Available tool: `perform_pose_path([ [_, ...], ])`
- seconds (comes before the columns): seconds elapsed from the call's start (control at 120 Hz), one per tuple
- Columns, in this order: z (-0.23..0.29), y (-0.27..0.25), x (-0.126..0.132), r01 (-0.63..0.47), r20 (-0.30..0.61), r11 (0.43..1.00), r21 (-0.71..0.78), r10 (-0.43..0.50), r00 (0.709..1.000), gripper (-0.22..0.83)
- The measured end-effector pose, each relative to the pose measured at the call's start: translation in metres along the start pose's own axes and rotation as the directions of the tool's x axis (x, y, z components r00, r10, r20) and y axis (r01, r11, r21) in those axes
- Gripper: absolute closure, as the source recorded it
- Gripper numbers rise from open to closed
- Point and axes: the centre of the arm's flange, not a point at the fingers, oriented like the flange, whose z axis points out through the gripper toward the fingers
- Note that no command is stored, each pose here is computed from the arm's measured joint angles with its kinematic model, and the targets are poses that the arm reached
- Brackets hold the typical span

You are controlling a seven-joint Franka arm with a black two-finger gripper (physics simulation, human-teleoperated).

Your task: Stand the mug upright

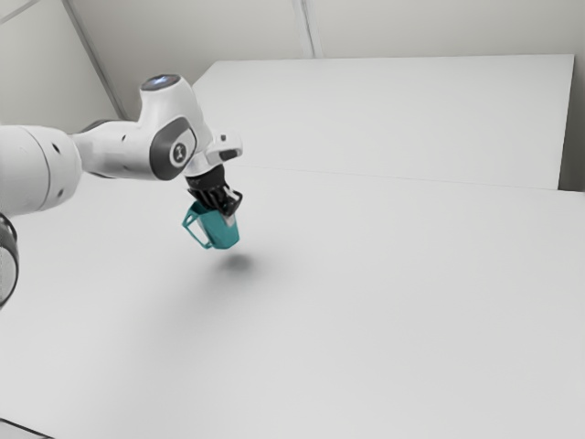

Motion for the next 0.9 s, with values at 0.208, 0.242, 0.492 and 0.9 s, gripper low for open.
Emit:
perform_pose_path([
  [0.208, 0.018, 0.0, 0.014, 0.076, 0.005, 0.995, 0.067, -0.077, 0.997, 0.78],
  [0.242, 0.02, 0.0, 0.014, 0.09, 0.006, 0.993, 0.07, -0.091, 0.996, 0.78],
  [0.492, 0.037, 0.007, 0.018, 0.171, -0.004, 0.982, 0.083, -0.171, 0.985, 0.78],
  [0.9, 0.057, 0.007, 0.021, 0.251, -0.01, 0.963, 0.097, -0.251, 0.968, 0.78],
])
